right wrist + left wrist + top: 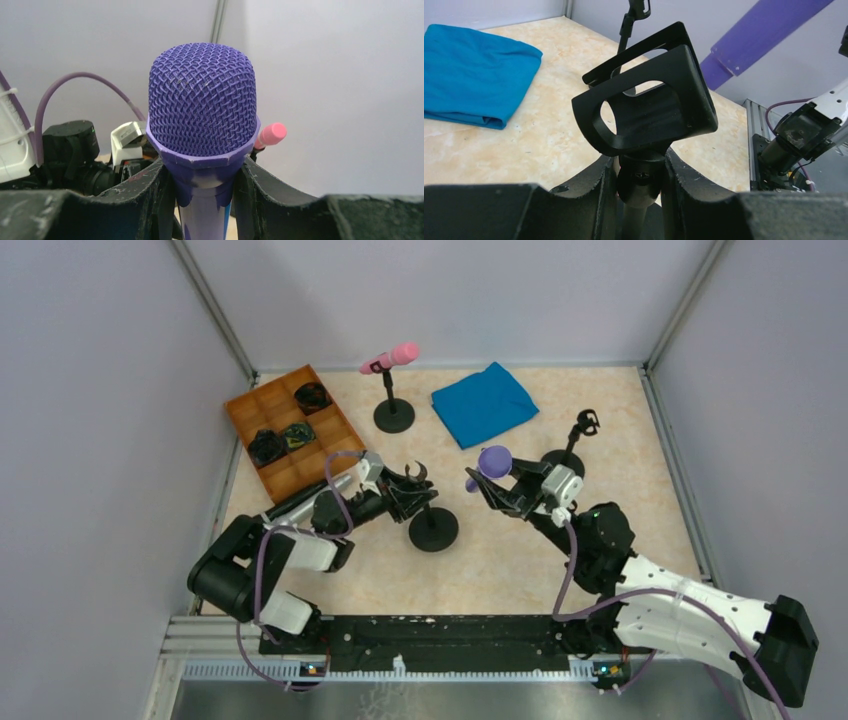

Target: Attach the microphones to the stand

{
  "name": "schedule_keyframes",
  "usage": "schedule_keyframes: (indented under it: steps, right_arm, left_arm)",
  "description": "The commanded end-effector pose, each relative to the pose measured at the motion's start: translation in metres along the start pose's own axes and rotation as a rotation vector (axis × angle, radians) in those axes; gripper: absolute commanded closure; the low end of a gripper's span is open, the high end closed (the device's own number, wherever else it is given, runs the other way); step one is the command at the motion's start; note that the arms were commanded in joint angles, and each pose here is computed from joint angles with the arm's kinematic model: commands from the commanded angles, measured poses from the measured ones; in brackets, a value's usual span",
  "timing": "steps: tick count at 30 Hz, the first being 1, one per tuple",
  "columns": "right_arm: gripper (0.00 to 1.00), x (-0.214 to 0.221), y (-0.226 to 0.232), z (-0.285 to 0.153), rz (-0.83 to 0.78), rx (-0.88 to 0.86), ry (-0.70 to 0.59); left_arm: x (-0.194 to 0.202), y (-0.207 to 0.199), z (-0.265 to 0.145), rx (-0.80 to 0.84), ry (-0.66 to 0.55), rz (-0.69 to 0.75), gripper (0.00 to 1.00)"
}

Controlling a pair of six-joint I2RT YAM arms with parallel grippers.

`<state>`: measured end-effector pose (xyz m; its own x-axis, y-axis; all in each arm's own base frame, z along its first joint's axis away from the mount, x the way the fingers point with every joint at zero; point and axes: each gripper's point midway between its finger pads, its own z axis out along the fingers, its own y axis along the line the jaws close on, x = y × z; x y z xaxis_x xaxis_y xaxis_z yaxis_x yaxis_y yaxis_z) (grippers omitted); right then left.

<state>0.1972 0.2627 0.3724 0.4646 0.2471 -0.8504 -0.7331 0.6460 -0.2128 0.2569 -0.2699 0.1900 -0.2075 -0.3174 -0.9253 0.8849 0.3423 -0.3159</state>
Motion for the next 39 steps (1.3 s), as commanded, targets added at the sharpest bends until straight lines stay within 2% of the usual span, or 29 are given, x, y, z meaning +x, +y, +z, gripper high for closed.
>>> schedule_keyframes:
  steps: [1,9,13,18,31,39]
  right_arm:
    - [1.00,-0.038,-0.007,0.006,0.012,0.026,-0.150]
    - [1.00,-0.052,0.003,0.021,0.036,-0.037,-0.185]
    - [1.00,-0.058,0.010,0.029,0.026,-0.081,-0.205]
    - [1.00,-0.062,0.018,0.039,-0.002,-0.138,-0.223]
    - [1.00,-0.052,0.056,0.062,0.010,-0.267,-0.230]
    - [1.00,-0.044,0.063,0.064,0.026,-0.274,-0.232]
  left_arm:
    - [-0.039,-0.021,0.009,0.088,-0.091,0.065,1.00]
    - [-0.026,-0.022,0.012,0.115,-0.022,-0.013,1.00]
    - [-0.022,-0.014,0.012,0.064,-0.002,-0.049,1.00]
    - [-0.019,-0.009,0.010,0.019,0.021,-0.058,1.00]
    - [-0.009,-0.010,0.008,0.036,0.061,-0.045,1.00]
    - [-0.005,-0.013,0.007,0.064,0.061,-0.044,1.00]
